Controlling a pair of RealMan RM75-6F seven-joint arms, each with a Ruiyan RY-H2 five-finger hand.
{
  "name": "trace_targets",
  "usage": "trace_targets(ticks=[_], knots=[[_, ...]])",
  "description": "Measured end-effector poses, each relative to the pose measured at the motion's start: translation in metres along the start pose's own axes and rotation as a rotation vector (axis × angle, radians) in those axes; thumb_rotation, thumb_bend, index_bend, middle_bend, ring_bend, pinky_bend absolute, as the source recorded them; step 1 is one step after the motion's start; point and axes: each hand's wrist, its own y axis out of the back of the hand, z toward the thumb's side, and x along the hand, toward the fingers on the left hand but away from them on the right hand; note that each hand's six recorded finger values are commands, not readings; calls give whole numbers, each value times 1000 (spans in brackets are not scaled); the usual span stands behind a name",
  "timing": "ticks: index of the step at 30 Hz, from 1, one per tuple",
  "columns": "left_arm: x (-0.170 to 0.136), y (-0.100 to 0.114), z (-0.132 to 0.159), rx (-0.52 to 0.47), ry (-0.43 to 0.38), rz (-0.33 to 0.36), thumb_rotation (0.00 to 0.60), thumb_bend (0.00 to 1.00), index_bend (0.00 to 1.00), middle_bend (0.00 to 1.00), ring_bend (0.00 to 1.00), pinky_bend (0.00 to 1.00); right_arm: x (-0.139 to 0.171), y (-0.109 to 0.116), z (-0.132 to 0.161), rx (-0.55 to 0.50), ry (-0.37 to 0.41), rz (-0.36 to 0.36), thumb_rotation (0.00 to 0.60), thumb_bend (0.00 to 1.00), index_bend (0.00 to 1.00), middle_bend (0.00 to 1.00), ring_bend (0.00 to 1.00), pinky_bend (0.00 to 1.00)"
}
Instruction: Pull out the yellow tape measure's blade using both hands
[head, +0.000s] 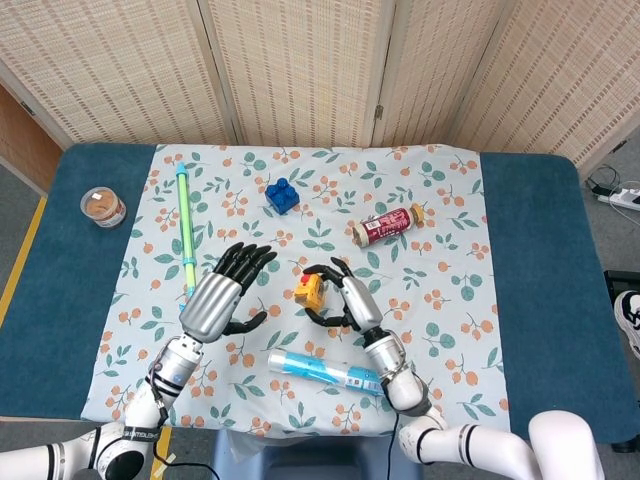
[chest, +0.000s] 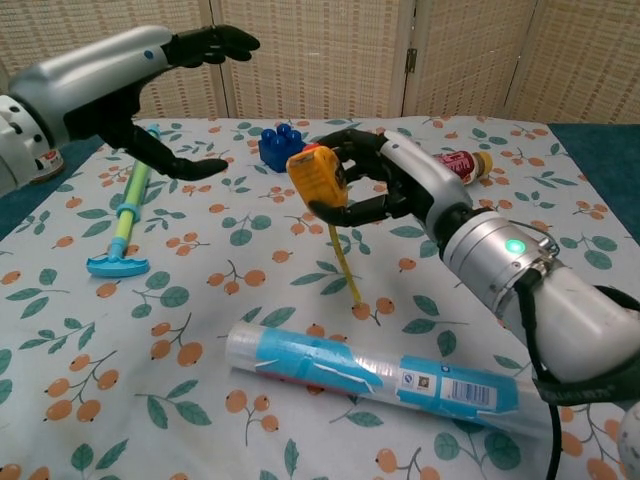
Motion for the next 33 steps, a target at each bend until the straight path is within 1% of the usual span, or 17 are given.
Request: trace_targets(ticks=[7, 15, 33], knots=[[7, -12, 10, -8, -12, -14, 600, 314, 82, 113, 72, 0, -3, -11, 5, 0, 25, 1, 600, 362, 524, 508, 347, 39], [15, -23, 21, -29, -21, -21, 600, 314, 79, 113, 72, 0, -4, -17, 9, -5, 32, 6, 600, 362, 524, 507, 348, 39], [21, -26, 17, -16, 4, -15, 600, 314, 81, 113, 69, 0, 0, -23, 10, 6, 30, 45, 600, 361, 524, 504, 348, 39]])
